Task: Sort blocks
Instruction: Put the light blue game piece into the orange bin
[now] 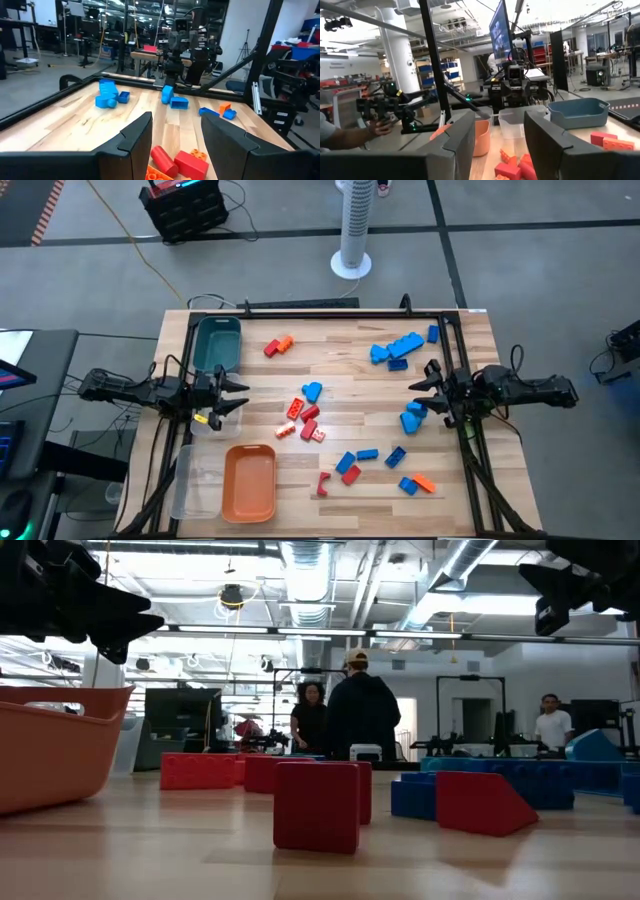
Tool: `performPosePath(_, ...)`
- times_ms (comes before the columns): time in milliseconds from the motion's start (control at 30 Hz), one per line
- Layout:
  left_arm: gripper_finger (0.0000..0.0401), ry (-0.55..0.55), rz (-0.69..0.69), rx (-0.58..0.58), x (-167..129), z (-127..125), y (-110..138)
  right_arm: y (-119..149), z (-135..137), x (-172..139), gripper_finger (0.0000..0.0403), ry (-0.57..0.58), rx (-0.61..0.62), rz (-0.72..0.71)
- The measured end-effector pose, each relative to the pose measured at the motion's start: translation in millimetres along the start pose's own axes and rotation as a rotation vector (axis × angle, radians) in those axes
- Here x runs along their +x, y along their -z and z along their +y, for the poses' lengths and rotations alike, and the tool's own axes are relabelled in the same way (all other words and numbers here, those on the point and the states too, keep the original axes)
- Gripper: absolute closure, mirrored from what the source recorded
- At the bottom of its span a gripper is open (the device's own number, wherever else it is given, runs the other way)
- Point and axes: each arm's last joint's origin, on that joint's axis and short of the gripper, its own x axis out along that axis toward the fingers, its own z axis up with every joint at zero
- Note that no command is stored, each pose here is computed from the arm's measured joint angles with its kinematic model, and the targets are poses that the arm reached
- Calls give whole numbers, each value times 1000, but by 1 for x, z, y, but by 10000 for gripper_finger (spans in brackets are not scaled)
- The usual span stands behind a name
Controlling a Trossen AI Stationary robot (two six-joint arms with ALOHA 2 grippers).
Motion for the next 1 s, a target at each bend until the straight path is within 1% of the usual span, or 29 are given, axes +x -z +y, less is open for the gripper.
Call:
performPosePath(133,237,-3,-5,33,0,0,-1,0,0,0,226,1,20,1)
performPosePath(267,237,-2,-4,14,0,0,0,3,-1,1,226,9,39,30)
performPosePath(300,237,0,1,-6,0,0,0,4,-2,1,226,30,35,40)
performPosePath(400,237,4,7,-74,0,0,1,7,-8,5,226,161,17,53)
performPosePath(467,237,3,6,-96,0,0,0,11,-12,8,226,219,3,90)
performPosePath(533,237,4,1,-85,0,0,-1,13,-16,12,226,266,-2,137)
performPosePath(633,237,5,-5,-85,-1,-1,-7,9,-21,21,226,322,-6,197)
performPosePath(767,237,13,-59,-96,-5,-2,-29,2,-28,34,226,409,-6,388)
performPosePath(933,237,-9,-63,-50,-10,-1,-48,-9,-33,49,226,538,34,707)
performPosePath(1000,237,-35,-81,-15,-12,-1,-55,-14,-34,56,226,566,45,834)
